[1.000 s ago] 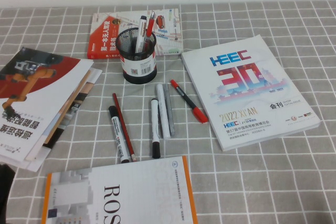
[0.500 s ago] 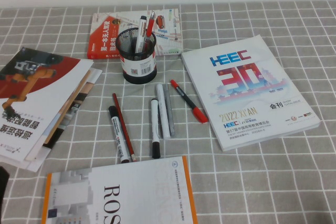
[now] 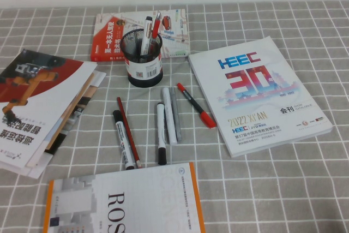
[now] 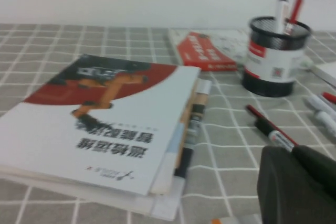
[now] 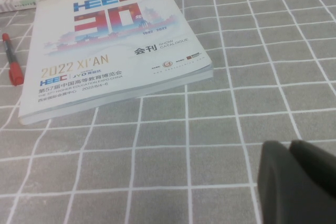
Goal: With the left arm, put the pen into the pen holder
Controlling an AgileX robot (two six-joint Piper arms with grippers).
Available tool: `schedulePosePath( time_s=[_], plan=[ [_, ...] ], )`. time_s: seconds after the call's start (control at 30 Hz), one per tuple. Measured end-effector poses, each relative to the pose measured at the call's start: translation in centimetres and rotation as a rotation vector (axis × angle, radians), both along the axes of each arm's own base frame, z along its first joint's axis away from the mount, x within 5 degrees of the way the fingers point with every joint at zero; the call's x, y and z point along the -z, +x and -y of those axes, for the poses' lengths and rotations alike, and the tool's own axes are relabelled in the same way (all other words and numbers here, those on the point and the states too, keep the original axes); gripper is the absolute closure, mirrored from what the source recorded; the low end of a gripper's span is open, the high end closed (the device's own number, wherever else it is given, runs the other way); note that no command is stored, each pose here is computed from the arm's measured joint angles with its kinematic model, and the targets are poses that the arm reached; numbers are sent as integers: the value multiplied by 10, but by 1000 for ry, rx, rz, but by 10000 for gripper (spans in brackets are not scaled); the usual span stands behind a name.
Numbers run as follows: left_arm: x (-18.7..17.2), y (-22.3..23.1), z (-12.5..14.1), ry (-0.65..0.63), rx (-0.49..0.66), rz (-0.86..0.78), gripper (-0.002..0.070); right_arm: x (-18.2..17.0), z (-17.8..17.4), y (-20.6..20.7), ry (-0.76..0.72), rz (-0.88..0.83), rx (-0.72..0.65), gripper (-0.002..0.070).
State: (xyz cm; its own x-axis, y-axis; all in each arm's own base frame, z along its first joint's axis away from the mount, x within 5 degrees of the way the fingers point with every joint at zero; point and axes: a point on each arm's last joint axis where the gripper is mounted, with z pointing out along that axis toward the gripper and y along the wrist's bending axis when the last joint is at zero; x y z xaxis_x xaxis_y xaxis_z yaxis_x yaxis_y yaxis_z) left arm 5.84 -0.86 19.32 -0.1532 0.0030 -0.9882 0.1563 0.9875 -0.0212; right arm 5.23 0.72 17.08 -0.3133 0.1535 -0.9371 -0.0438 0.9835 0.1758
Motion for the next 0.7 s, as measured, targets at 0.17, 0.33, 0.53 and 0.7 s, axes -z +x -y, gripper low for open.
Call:
schedulePosePath(
  time_s=[0.17,0.33,0.53,0.7],
  plan=[
    [5,-2,-4,-53,-83,21,675,0,0,0,0,0,0,688],
    [8,-3,-5,-4,-94,-5,675,0,0,0,0,0,0,689],
    [19,-5,-4,35,-84,-120,675,0,0,0,0,0,0,689],
    [21,-6,-4,38,-83,-146,675,0,0,0,0,0,0,689]
  ],
)
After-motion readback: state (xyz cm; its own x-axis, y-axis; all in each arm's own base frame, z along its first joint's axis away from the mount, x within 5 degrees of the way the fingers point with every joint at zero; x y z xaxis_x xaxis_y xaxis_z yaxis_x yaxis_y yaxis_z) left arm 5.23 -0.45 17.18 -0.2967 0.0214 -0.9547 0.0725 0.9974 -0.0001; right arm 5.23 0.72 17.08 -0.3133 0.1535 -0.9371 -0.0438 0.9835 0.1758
